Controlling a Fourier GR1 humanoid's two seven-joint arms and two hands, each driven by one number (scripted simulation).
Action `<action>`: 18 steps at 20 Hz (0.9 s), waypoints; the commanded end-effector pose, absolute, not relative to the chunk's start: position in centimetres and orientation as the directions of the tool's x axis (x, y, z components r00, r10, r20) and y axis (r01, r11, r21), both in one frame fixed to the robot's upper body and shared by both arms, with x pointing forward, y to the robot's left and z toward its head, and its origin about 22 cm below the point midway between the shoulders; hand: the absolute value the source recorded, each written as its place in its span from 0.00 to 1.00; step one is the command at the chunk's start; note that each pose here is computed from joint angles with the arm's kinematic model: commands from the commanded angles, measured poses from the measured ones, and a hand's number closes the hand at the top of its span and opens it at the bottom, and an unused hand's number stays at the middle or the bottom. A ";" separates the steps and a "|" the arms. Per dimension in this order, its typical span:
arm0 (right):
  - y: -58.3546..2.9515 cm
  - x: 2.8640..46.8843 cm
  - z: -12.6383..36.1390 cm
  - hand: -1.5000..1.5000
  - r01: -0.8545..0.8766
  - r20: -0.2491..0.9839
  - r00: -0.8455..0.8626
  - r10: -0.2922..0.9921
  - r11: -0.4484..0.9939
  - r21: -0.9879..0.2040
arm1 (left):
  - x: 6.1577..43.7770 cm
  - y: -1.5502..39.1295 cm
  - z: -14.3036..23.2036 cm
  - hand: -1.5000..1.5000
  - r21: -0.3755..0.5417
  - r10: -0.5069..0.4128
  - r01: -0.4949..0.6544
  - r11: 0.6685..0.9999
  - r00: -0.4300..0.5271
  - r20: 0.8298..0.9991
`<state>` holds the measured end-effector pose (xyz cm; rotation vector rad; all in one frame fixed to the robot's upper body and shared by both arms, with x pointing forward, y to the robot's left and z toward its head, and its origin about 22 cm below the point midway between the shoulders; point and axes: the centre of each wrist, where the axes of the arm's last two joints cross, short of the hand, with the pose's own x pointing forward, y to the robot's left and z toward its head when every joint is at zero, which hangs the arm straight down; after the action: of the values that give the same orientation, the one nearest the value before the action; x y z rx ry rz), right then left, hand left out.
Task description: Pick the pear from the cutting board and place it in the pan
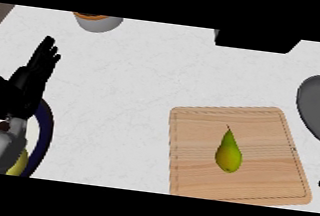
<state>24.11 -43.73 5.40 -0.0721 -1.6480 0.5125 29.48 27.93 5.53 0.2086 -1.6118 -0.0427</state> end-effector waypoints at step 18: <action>-36.2 32.1 16.3 0.00 -0.475 0.848 -0.166 0.503 0.713 -0.516 | 29.1 28.5 6.4 0.50 0.159 -0.163 -0.094 0.983 -0.037 0.986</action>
<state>31.43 -39.44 16.56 -0.1069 -1.5146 0.8452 29.11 28.07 5.00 0.2010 -1.6120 -0.0517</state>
